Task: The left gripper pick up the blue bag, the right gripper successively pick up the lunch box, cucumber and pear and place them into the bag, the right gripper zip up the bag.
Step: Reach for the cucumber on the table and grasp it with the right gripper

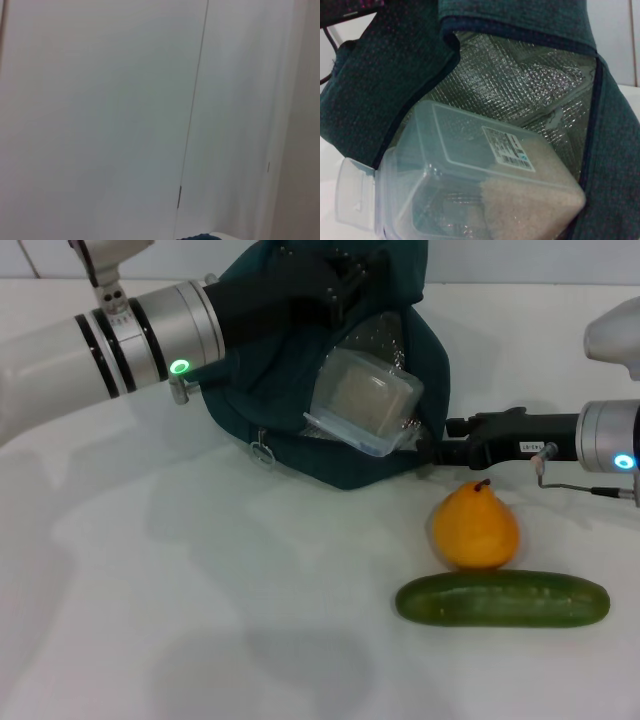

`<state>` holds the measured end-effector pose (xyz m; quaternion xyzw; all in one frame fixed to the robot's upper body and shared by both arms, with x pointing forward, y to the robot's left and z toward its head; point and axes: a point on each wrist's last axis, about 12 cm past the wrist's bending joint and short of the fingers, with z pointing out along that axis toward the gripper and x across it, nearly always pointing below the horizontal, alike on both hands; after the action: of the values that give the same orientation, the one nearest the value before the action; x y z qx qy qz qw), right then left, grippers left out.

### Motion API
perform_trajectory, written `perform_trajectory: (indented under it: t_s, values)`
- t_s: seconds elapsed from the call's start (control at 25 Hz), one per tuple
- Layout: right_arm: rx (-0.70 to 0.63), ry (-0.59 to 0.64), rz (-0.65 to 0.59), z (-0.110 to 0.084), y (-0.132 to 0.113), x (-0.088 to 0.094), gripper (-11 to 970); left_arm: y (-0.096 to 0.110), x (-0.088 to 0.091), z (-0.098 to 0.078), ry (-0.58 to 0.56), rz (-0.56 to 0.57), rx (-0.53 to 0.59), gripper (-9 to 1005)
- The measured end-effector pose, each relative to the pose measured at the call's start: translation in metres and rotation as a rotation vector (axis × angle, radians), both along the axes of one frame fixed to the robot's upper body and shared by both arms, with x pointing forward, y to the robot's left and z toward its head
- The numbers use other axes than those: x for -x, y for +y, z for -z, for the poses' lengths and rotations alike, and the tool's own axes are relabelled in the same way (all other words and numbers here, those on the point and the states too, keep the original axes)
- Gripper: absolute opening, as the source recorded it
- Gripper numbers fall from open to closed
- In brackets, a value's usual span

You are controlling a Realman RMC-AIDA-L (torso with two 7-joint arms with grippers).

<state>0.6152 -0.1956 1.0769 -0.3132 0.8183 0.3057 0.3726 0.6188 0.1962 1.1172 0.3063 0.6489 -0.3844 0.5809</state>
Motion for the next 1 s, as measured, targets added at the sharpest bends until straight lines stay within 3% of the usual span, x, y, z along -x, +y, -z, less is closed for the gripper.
perform_trajectory:
  t_s: [0.28,0.4,0.6,1.0]
  values:
    - [0.0,-0.017,0.001,-0.0035,-0.0012,-0.0014,610,0.0003,-0.0008,-0.0009,-0.003,-0.007,0.007,46]
    - [0.0,-0.017,0.003,-0.0034,-0.0024,-0.0014,405,0.0004,-0.0008,-0.0009,-0.003,-0.008,0.008,46]
    - [0.002,-0.018,0.004,-0.0035,-0.0033,-0.0016,203,0.0004,-0.0008,-0.001,-0.003,-0.008,0.008,46]
    - [0.01,-0.042,0.018,-0.0056,-0.0085,-0.002,119,0.0004,-0.0008,-0.0009,-0.003,-0.008,0.008,46]
